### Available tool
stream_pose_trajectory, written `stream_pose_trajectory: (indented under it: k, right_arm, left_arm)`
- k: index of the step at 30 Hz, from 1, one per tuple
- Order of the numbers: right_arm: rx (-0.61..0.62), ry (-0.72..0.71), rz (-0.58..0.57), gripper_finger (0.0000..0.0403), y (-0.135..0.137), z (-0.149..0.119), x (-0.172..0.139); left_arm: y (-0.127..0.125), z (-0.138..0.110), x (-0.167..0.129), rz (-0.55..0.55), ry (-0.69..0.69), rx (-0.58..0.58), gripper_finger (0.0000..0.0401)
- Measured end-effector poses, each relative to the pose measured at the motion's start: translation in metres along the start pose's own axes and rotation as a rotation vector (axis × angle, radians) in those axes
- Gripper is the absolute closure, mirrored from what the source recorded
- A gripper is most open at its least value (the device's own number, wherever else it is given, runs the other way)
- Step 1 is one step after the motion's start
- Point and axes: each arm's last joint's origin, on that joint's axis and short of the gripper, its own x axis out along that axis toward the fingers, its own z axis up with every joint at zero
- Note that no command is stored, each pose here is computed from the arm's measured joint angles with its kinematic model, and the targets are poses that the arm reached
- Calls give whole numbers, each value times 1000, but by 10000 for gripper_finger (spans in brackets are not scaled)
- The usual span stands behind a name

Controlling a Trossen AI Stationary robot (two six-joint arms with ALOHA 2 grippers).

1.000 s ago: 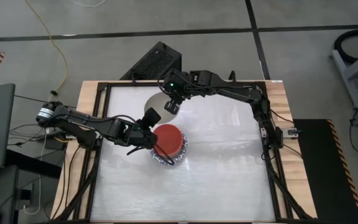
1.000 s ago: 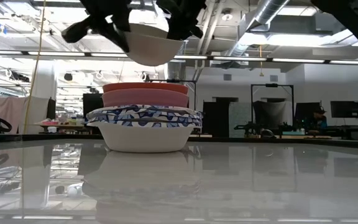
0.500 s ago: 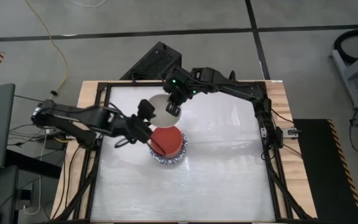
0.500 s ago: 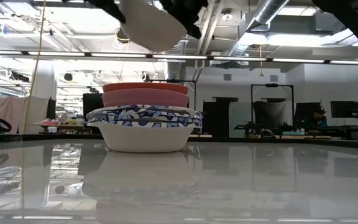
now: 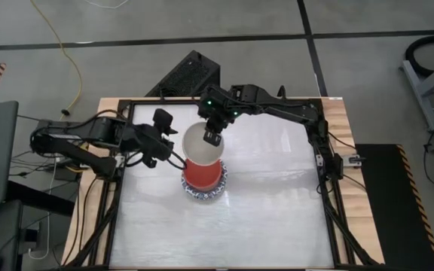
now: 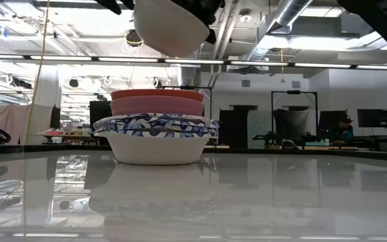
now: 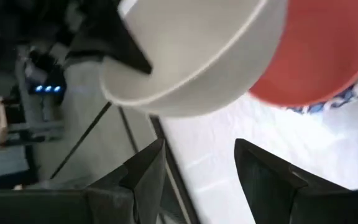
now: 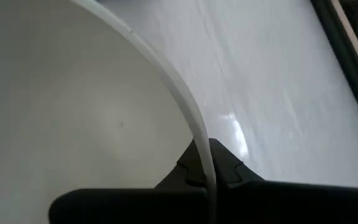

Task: Nest bowls inside each other by size order
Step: Stack the white bowl on top of the orange bowl

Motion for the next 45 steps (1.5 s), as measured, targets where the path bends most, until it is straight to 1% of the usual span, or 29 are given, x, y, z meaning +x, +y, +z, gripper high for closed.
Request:
stream_pose_trajectory:
  k: [2,4,7,10,12,14,17,19,23,25,29,32,34,37,40,43,45]
  right_arm:
    - [1,7,14,398,3,-1,0]
    - [-10,35,26,398,10,-4,1]
    - [-58,97,89,398,23,-11,1]
    - [-101,227,95,398,32,-24,5]
    - [-109,308,86,398,31,-32,5]
    - [-119,335,55,398,27,-34,2]
    - [-130,326,-4,398,14,-32,1]
    - [-119,281,-30,398,2,-26,2]
    - [-99,104,-66,398,-16,-8,3]
    - [-104,34,-56,398,-22,-1,3]
    - [-135,-44,40,398,-21,6,2]
    - [-209,-105,142,398,-15,12,2]
    - [-257,-144,185,398,-10,15,2]
    - [-295,-160,221,398,-2,15,2]
    - [-313,-150,298,397,9,13,3]
    - [-336,-128,358,397,25,9,4]
    - [-347,-87,384,397,37,4,5]
  left_arm:
    - [2,-1,-1,12,5,-17,218]
    - [5,-3,-6,-6,-27,-82,218]
    - [17,-8,-16,-45,-102,-250,218]
    - [30,-20,-29,-89,-191,-457,218]
    - [36,-29,-36,-131,-261,-582,218]
    - [37,-36,-42,-163,-296,-679,218]
    - [35,-42,-45,-196,-263,-776,218]
    - [32,-43,-47,-222,-251,-823,218]
    - [24,-38,-50,-289,-248,-874,218]
    - [22,-34,-52,-294,-262,-886,218]
    - [19,-24,-58,-250,-299,-919,218]
    - [15,-15,-63,-236,-343,-927,218]
    - [12,-10,-67,-208,-365,-922,218]
    - [10,-6,-71,-121,-371,-925,218]
    - [12,-2,-74,-16,-389,-923,218]
    - [18,4,-75,94,-427,-888,218]
    - [26,5,-75,157,-457,-873,218]
